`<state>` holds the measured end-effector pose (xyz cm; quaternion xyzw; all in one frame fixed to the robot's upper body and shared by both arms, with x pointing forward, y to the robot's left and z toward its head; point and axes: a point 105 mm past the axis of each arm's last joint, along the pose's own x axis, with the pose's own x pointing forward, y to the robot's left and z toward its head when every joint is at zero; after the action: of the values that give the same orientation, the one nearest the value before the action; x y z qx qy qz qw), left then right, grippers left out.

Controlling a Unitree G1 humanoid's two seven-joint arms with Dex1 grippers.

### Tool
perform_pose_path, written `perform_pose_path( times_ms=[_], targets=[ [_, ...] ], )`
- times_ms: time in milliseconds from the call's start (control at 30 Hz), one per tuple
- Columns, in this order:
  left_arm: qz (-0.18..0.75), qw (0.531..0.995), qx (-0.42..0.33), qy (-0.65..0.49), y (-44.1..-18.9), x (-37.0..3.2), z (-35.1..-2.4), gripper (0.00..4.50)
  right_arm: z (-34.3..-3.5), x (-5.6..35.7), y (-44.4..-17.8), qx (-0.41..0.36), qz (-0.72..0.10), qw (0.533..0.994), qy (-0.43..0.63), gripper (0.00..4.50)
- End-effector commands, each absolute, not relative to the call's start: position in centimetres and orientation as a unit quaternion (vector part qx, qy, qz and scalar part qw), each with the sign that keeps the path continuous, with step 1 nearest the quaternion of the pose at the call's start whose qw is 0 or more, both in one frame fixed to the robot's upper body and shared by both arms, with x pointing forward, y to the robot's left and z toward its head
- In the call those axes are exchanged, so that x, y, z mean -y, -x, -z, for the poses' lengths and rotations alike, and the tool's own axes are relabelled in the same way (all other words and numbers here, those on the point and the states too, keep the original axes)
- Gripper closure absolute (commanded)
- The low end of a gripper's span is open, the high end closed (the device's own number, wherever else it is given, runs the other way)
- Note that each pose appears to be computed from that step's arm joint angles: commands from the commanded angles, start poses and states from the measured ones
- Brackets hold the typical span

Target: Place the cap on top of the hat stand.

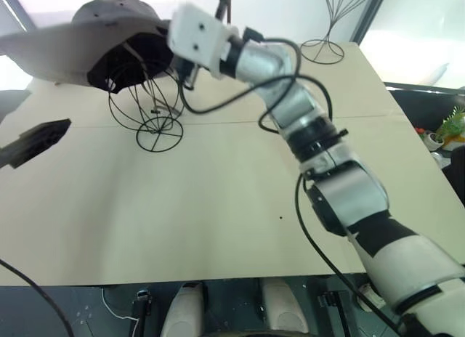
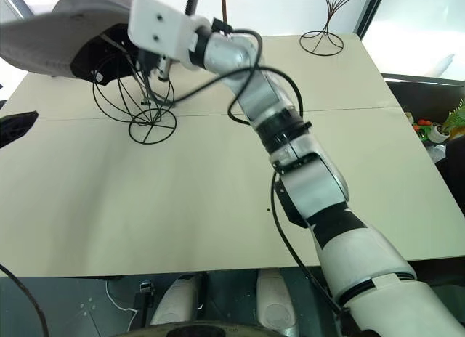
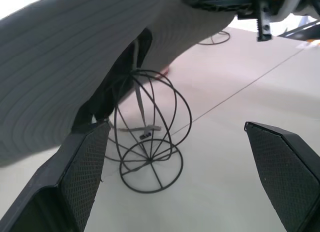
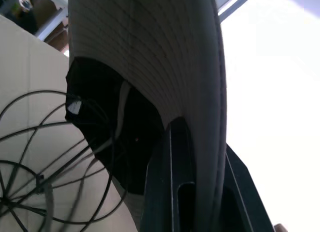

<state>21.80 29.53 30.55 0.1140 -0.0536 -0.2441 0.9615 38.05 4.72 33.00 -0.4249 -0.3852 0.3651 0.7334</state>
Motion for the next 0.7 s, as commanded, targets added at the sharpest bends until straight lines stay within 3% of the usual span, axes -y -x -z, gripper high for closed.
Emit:
perform_pose_path(
  times_ms=[33, 200, 567, 700],
  targets=[
    [0.229, 0.963, 0.094, -0.103, -19.4, -30.6, -33.2, 0.0, -32.9, -4.8, -35.1, 0.494, -0.321, 0.649, 0.482, 4.47],
    [0.209, 0.969, 0.087, -0.099, -18.0, -31.6, -34.1, 0.0, -28.2, -5.2, -35.4, 0.483, -0.33, 0.623, 0.519, 4.47],
    [0.205, 0.972, 0.066, -0.096, -18.0, -31.7, -33.1, 0.0, -22.4, -6.5, -37.2, 0.443, -0.329, 0.609, 0.57, 4.47],
    [0.196, 0.975, 0.06, -0.092, -17.8, -32.2, -32.8, 0.0, -20.1, -7.6, -36.0, 0.464, -0.339, 0.577, 0.58, 4.47]
  ],
)
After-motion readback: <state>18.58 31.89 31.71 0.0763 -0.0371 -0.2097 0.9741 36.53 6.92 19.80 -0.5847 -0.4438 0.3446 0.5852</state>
